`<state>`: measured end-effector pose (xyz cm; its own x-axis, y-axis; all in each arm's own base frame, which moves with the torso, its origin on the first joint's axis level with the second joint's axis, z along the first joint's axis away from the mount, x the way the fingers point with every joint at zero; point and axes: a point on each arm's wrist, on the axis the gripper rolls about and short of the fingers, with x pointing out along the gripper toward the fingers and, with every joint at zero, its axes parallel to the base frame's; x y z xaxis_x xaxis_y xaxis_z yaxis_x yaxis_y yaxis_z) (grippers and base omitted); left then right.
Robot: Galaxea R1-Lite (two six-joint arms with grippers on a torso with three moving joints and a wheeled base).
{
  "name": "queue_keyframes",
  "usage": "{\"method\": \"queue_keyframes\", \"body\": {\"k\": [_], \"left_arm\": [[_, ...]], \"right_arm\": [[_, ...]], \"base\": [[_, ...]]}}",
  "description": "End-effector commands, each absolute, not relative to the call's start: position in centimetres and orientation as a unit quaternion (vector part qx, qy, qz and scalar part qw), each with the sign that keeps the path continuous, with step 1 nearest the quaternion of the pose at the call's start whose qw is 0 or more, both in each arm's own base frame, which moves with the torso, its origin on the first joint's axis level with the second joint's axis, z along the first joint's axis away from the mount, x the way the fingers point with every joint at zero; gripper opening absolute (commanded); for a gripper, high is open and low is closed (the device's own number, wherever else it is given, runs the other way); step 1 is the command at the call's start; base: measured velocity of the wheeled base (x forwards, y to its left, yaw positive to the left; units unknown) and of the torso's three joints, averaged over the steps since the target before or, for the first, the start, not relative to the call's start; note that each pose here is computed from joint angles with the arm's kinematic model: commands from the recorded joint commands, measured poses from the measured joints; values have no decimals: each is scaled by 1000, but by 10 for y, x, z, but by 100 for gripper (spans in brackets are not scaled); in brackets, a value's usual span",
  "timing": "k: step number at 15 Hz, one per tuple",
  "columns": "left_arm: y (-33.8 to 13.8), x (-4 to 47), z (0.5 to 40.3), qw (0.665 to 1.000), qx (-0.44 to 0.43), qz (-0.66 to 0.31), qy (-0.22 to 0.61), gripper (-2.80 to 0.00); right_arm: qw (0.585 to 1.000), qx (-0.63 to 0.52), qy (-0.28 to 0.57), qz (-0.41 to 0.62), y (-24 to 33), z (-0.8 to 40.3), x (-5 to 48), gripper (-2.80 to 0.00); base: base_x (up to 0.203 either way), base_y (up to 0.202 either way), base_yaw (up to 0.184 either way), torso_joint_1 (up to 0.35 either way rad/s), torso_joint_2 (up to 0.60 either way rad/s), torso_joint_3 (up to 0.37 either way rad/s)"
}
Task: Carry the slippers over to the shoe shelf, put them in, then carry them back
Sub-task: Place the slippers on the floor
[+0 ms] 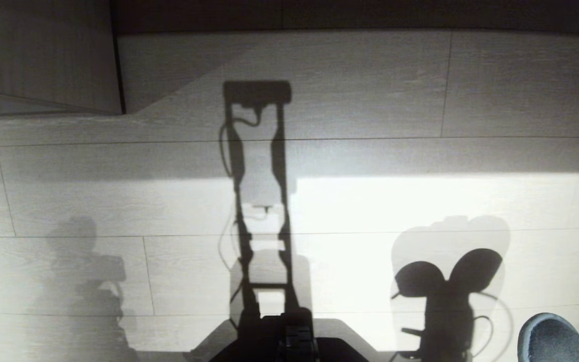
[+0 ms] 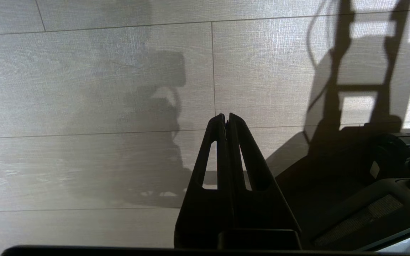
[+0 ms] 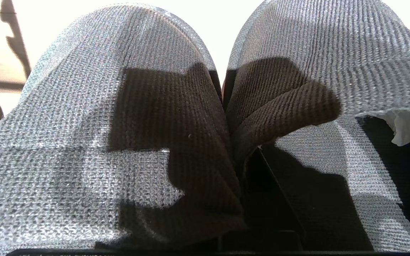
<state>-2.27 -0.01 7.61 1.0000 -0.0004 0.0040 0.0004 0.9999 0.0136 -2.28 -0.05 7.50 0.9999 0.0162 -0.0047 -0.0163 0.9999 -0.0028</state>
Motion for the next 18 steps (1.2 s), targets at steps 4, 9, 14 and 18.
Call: {"method": "queue_keyframes", "body": {"k": [4,9,14,18], "left_arm": [[0,-23,76,1000,5,0,-2,-280],[0,-23,76,1000,3,0,-2,-280],[0,-23,76,1000,3,0,-2,-280],[0,-23,76,1000,3,0,-2,-280]], "right_arm": [[1000,-2,2,8,-1,75,-23,-280],[1000,-2,2,8,-1,75,-23,-280],[1000,-2,2,8,-1,75,-23,-280],[1000,-2,2,8,-1,75,-23,-280]], "base": [[0,0,0,1,1,-7],[0,0,0,0,0,0],[0,0,0,0,0,0],[0,0,0,0,0,0]]}}
